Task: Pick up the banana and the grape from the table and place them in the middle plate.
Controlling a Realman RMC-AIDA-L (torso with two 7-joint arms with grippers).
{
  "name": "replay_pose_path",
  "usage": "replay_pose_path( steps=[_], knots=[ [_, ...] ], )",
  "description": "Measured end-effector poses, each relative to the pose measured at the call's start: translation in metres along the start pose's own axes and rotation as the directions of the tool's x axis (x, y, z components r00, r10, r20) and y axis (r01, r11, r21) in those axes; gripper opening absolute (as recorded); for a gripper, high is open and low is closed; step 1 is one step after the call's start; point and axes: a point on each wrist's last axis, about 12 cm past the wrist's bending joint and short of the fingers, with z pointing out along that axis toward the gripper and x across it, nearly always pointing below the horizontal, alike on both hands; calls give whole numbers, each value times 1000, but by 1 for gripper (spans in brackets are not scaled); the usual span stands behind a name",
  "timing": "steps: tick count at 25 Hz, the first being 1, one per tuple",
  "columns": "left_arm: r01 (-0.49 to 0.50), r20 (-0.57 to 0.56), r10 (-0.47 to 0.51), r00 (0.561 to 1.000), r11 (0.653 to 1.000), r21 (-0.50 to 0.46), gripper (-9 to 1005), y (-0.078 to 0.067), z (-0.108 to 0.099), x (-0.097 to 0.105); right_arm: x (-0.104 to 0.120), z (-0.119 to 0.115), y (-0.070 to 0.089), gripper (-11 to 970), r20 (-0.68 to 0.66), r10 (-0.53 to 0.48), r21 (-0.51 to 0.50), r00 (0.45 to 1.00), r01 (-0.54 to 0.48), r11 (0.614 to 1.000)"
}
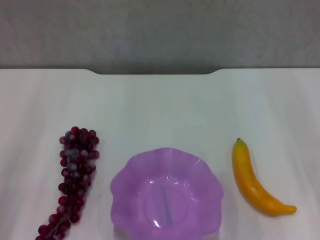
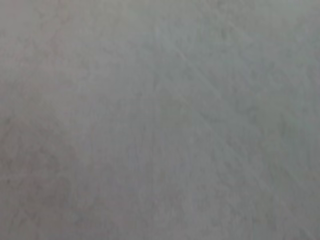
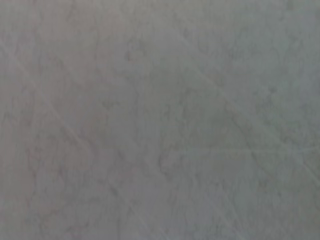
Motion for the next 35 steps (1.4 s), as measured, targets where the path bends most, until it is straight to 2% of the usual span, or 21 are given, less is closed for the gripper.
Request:
replay_pose_path(
  steps=[19,35],
  knots=[
    [1,-8,-1,1000,1000,4,875,-3,2,-2,0,1,-1,885,-10,-2,-1,1000,2,1000],
    [-47,-172,48,984,999,9,874,-8,18,0,6,3,1,885,-151,1,-30,989,-5,1000]
  ],
)
